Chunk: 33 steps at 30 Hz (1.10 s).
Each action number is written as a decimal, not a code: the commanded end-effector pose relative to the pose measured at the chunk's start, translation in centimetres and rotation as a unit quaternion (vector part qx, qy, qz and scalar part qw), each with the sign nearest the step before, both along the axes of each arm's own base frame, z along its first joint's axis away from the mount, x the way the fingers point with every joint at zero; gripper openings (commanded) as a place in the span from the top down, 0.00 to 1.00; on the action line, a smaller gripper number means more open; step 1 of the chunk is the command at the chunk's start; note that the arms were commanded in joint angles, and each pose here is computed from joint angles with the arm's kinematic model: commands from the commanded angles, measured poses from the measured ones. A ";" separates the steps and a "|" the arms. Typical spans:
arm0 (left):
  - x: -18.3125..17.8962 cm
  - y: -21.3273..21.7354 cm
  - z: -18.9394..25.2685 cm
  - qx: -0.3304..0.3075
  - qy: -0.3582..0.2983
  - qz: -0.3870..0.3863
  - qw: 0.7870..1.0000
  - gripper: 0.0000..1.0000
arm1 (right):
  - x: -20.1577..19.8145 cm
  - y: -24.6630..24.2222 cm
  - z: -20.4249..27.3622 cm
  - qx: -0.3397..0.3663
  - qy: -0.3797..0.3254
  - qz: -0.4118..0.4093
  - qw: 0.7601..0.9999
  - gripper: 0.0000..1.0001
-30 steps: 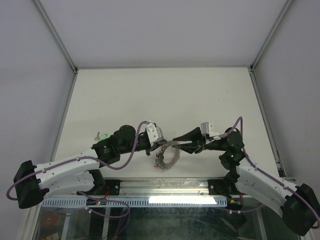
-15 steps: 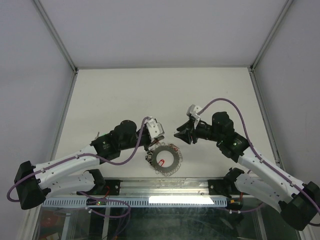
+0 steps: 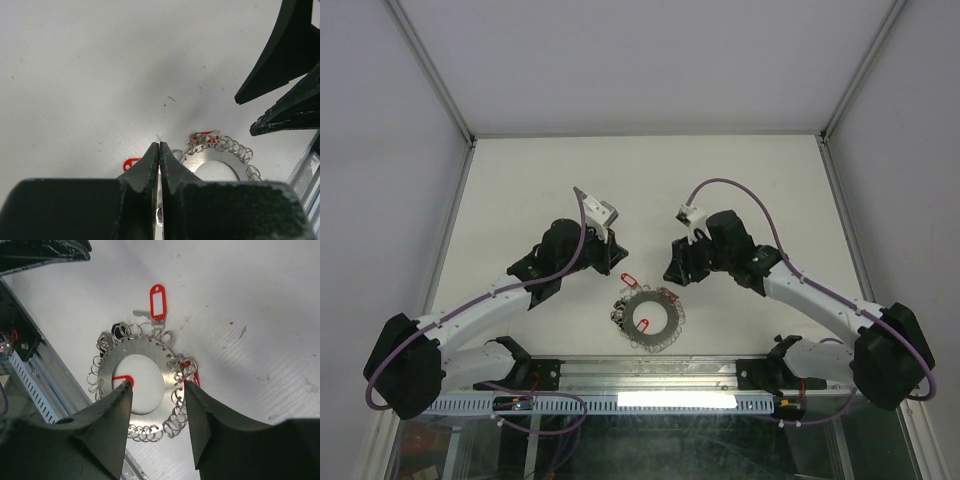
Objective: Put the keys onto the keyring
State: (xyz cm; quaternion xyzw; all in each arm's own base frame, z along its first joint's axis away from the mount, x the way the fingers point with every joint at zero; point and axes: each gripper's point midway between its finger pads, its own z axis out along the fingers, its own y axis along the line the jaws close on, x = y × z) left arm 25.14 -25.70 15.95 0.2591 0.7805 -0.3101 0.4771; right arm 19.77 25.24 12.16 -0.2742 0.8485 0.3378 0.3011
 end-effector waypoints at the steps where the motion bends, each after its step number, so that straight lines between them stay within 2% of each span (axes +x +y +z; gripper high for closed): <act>1: 2.2 0.9 1.1 -0.043 0.027 0.049 0.998 0.97 | 2.8 1.5 2.2 0.007 0.017 -0.041 0.999 0.51; 6: 3.9 4.2 -0.3 -0.062 0.076 0.105 0.990 0.72 | 4.2 2.7 1.4 -0.019 0.043 -0.052 0.998 0.52; 9: 4.6 6.5 -0.7 -0.067 0.084 0.152 0.983 0.57 | 4.8 3.6 0.7 -0.049 0.054 -0.053 0.996 0.52; 13: 5.1 9.0 -0.6 -0.082 0.078 0.203 0.973 0.48 | 4.4 5.8 -0.6 -0.087 0.062 -0.023 0.994 0.52; 15: 5.2 9.9 -0.6 -0.086 0.078 0.221 0.968 0.47 | 4.0 7.0 -1.4 -0.111 0.059 -0.001 0.992 0.52; 17: 5.2 10.8 -0.6 -0.089 0.078 0.240 0.964 0.51 | 4.0 8.1 -2.3 -0.137 0.049 0.015 0.989 0.52; 28: 5.0 13.3 0.7 -0.077 0.043 0.283 0.955 0.45 | 3.2 10.0 -7.2 -0.266 0.024 0.046 0.962 0.43; 33: 4.9 13.7 0.6 -0.069 0.041 0.289 0.954 0.41 | 2.5 8.6 -6.1 -0.258 0.024 0.005 0.966 0.42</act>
